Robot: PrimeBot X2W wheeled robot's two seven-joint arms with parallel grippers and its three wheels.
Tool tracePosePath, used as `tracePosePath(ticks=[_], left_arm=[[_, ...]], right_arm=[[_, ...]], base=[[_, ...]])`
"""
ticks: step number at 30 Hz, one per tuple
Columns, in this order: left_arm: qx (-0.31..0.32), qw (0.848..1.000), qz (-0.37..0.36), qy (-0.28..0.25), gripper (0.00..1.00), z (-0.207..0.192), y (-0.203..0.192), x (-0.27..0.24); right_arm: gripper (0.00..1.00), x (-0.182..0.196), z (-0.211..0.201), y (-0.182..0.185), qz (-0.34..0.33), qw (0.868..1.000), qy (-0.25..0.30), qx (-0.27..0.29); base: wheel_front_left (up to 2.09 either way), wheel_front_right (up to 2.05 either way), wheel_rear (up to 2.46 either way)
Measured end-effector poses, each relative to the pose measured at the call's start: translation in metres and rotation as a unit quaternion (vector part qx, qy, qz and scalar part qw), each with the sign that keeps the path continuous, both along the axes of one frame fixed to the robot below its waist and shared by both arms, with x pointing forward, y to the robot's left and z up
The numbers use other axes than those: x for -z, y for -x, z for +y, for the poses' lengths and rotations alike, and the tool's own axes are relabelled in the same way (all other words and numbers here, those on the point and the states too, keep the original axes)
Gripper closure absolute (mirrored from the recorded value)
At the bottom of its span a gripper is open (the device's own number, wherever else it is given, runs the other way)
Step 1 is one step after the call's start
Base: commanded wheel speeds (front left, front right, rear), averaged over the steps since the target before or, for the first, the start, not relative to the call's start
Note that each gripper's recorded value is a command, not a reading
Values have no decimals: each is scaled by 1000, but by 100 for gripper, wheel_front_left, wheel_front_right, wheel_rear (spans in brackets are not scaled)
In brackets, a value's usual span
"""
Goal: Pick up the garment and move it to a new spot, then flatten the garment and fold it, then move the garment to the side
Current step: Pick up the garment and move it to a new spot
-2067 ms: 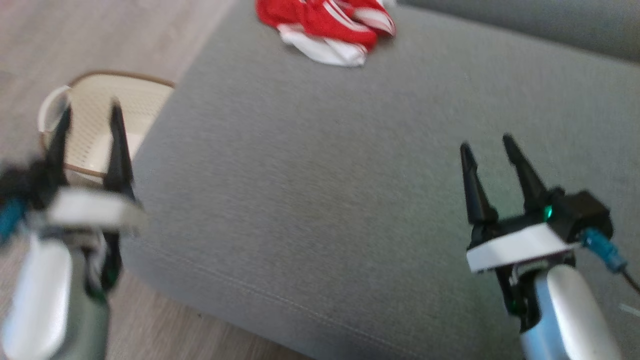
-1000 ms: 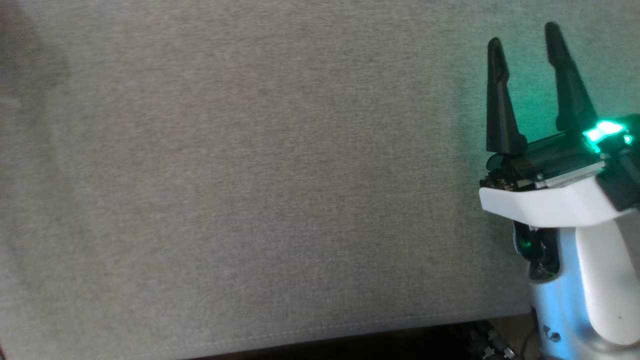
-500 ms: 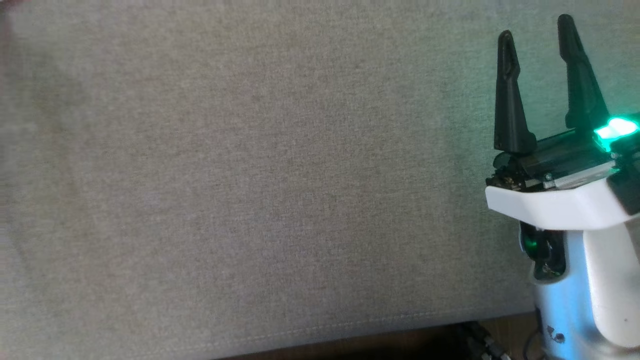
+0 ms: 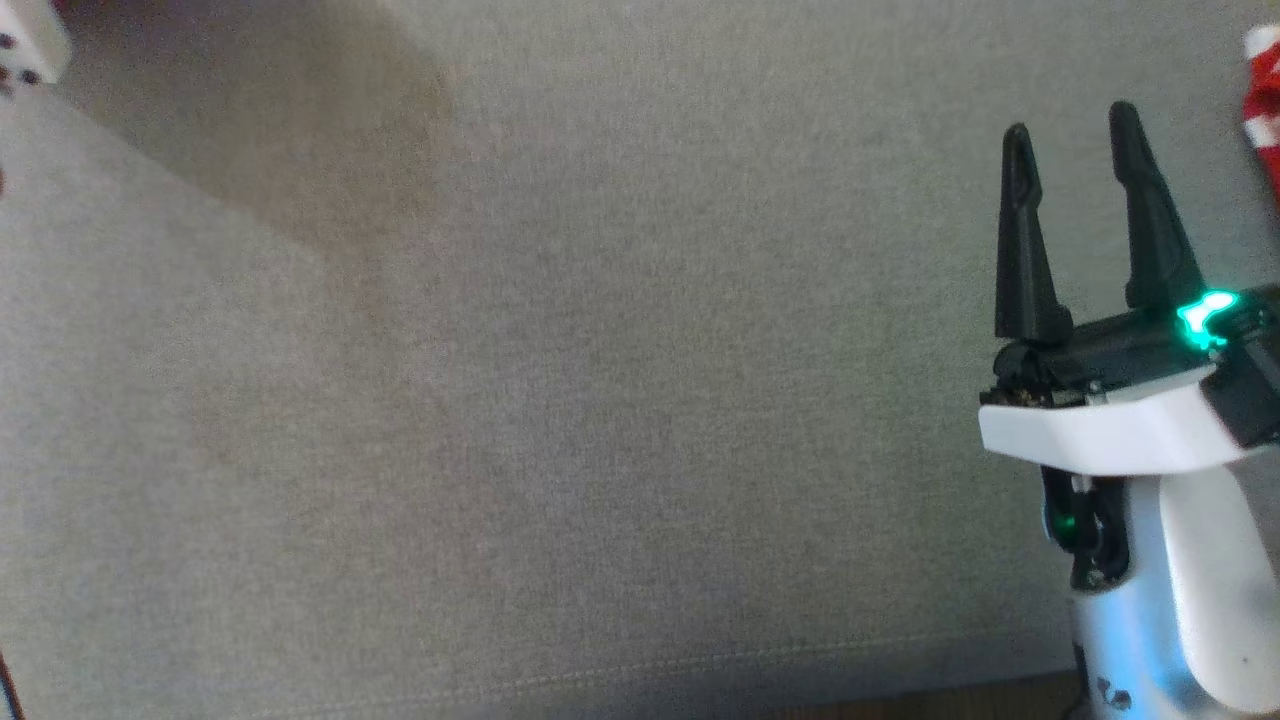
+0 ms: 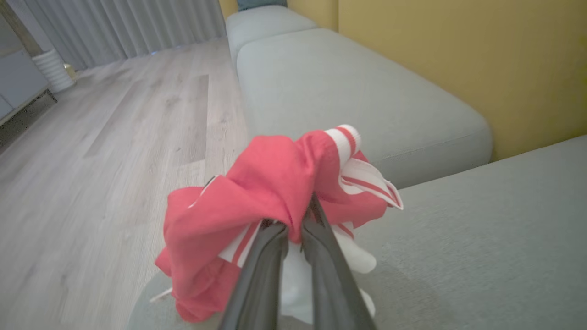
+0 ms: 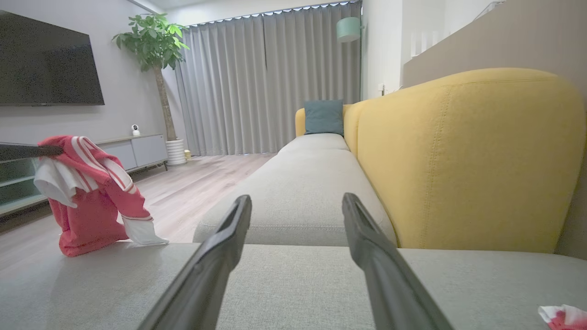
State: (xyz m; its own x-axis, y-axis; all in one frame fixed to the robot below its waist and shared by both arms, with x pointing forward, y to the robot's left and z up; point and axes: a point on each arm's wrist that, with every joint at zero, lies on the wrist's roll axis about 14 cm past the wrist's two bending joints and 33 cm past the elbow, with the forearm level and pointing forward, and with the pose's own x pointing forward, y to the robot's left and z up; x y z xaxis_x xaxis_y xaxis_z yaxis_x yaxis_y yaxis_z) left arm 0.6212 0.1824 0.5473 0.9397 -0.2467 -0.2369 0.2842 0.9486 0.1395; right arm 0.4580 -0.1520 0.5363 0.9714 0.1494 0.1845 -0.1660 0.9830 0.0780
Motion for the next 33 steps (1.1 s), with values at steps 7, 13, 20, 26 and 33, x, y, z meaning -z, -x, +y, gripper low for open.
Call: tracePosePath(ticks=[7,13,20,26,33], left_arm=[[92,992,-81,9,100,-63,36,-81],[145,982,-114,36,100,-112,69,-108],[214,972,-30,98,100,-201,122,-39],[210,966,14,151,100,-247,136,6],[218,958,77,168,100,-285,161,70]], right_arm=[[0,-28,-17,30,-27,999,-4,26],[0,-41,-36,51,-40,998,-6,54],[0,-47,-54,69,-47,996,-5,81],[0,-38,-62,72,-33,995,-7,93],[0,-20,-73,76,-6,994,-7,110]], base=[[0,0,0],[0,0,0],[0,0,0],[0,0,0],[0,0,0]])
